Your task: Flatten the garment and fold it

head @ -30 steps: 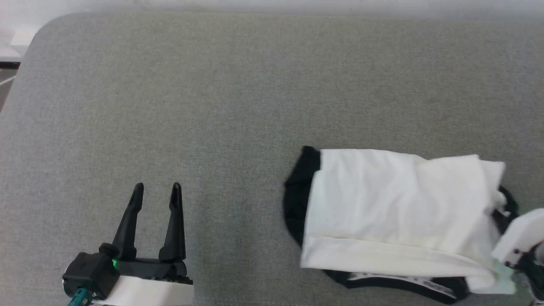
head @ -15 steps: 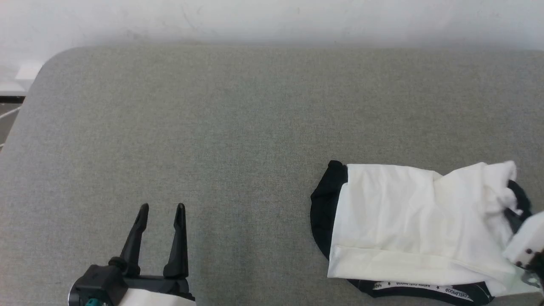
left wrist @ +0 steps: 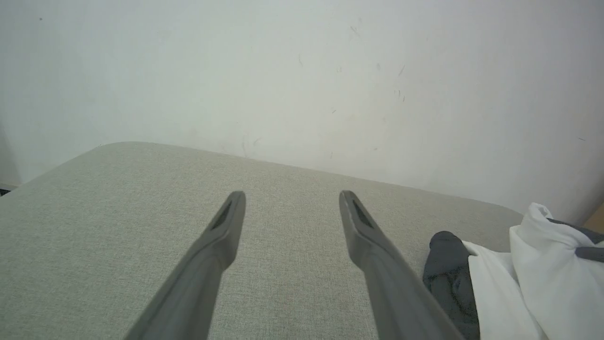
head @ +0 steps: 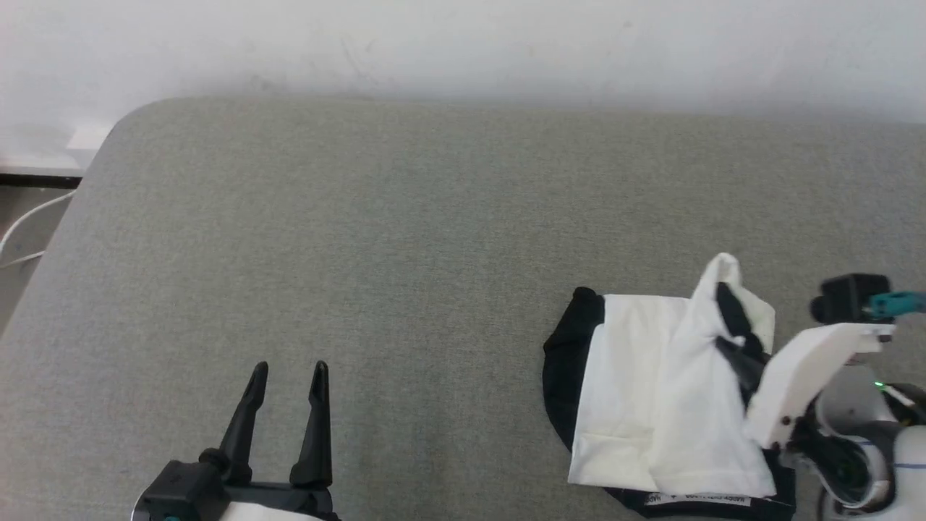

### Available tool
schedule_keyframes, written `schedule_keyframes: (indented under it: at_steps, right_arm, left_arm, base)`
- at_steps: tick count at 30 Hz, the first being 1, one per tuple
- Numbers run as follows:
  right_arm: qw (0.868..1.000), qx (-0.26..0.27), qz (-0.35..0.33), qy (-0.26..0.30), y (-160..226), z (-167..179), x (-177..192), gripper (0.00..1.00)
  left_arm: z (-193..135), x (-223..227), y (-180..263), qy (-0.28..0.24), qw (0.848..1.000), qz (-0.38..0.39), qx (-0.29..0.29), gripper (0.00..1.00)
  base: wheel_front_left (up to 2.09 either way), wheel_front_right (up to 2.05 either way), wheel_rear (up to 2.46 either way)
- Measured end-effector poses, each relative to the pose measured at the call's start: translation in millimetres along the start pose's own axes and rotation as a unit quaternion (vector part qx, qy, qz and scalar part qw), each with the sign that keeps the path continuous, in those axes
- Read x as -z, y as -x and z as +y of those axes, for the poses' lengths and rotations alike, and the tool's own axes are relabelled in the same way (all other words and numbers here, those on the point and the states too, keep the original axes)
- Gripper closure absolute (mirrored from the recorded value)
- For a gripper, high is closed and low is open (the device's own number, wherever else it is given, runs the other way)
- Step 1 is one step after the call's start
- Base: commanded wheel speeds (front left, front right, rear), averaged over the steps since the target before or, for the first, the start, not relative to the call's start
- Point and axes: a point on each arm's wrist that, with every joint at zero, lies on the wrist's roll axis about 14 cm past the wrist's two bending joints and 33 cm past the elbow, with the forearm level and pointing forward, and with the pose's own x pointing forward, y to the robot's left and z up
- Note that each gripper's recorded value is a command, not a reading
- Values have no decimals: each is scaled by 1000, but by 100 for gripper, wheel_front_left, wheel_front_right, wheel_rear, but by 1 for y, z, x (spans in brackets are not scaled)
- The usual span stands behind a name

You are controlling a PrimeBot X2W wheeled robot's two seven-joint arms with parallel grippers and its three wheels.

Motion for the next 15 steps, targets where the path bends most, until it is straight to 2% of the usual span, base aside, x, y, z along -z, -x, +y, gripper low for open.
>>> schedule_keyframes:
  at_steps: [8,15]
  right_arm:
    - [996,-70,43,43,-34,54,8,100]
    - [989,-40,123,71,-67,43,41,100]
  left_arm:
    - [9,3,5,0,1000,7,-19,0]
    - [12,11,5,0,999,20,-26,0]
  base:
    - [0,0,0]
    - [0,0,0]
